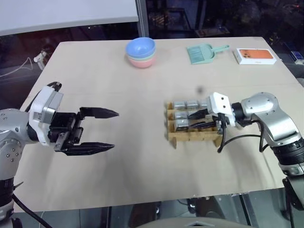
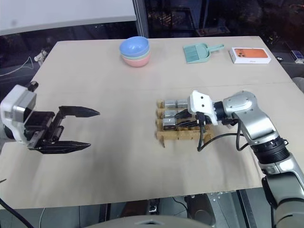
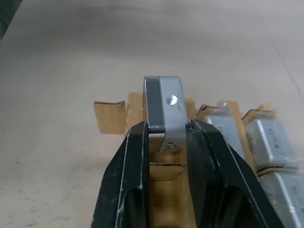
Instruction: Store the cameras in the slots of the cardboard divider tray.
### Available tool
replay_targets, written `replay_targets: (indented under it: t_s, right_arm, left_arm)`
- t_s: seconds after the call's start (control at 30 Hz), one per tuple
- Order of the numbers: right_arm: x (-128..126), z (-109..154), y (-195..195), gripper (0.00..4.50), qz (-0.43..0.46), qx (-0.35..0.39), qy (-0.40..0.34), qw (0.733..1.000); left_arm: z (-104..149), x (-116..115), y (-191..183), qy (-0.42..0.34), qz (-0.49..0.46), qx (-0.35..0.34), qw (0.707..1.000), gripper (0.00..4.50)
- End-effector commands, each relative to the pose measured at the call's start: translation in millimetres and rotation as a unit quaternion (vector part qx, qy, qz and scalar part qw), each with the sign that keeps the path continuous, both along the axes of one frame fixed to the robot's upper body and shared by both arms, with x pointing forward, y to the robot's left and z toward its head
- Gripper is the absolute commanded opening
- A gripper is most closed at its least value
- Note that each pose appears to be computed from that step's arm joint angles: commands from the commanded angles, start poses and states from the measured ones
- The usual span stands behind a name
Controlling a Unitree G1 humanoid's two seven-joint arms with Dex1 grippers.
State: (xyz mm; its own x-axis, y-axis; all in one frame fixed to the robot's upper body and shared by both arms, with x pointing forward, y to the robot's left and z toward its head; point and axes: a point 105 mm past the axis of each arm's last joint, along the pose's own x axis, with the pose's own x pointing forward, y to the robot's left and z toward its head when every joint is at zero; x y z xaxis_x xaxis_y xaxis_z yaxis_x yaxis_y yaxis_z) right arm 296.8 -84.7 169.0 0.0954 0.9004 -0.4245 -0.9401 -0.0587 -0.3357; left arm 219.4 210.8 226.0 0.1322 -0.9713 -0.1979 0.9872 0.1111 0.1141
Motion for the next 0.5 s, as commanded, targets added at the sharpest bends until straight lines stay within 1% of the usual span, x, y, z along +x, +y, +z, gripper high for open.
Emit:
replay_targets:
  t_s: [0.03,0.23,0.5]
  right_arm:
    - [0,4,3,0.53,0.006,0.001,-0.026,1.000]
    - [7,1,1,0.53,0.002,-0.012,-0.035,0.999]
    - [6,-9,-1,0.53,0.004,-0.031,-0.011,0.999]
  left_arm:
    - [8,-1,0,-0.021,-0.006,0.002,1.000,4.50]
    - [8,0,0,-0.023,-0.006,0.003,1.000,4.50]
    - [8,1,0,-0.021,-0.005,0.003,1.000,4.50]
